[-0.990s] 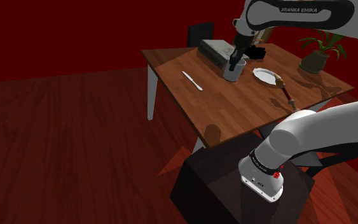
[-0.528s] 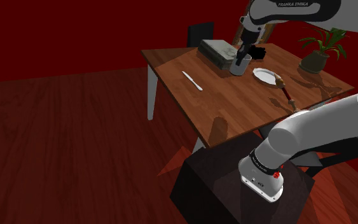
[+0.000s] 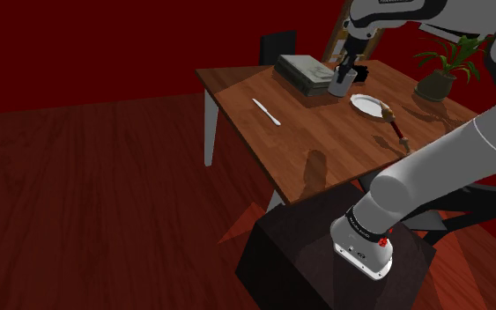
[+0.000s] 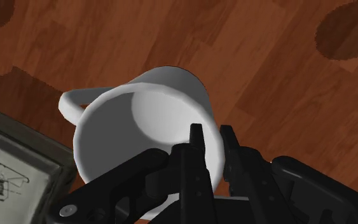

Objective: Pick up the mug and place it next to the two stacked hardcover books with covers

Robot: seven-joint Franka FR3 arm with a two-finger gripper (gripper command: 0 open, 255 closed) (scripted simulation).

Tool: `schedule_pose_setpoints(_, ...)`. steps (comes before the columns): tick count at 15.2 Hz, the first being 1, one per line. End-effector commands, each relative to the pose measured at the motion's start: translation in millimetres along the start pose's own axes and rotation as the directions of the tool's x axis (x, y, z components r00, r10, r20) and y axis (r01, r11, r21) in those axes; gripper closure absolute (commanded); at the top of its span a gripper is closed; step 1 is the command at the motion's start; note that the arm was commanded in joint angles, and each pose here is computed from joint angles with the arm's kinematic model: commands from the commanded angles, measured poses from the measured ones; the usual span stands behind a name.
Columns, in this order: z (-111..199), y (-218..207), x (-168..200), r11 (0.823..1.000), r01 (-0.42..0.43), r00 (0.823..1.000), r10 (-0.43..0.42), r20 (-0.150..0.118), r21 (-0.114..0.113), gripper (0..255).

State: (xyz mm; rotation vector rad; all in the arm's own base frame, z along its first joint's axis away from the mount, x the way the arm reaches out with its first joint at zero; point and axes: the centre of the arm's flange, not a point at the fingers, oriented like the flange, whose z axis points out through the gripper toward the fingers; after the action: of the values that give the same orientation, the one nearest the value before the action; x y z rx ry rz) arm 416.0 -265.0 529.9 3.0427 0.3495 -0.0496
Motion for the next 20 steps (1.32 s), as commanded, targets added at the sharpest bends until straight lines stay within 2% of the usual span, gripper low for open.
schedule_pose_setpoints(1,2,27,1,1.0,0.002,1.0,-0.002,0.0,-0.001,255)
schedule_pose_setpoints(20,20,277,-5,1.0,0.002,1.0,-0.002,0.0,-0.001,255)
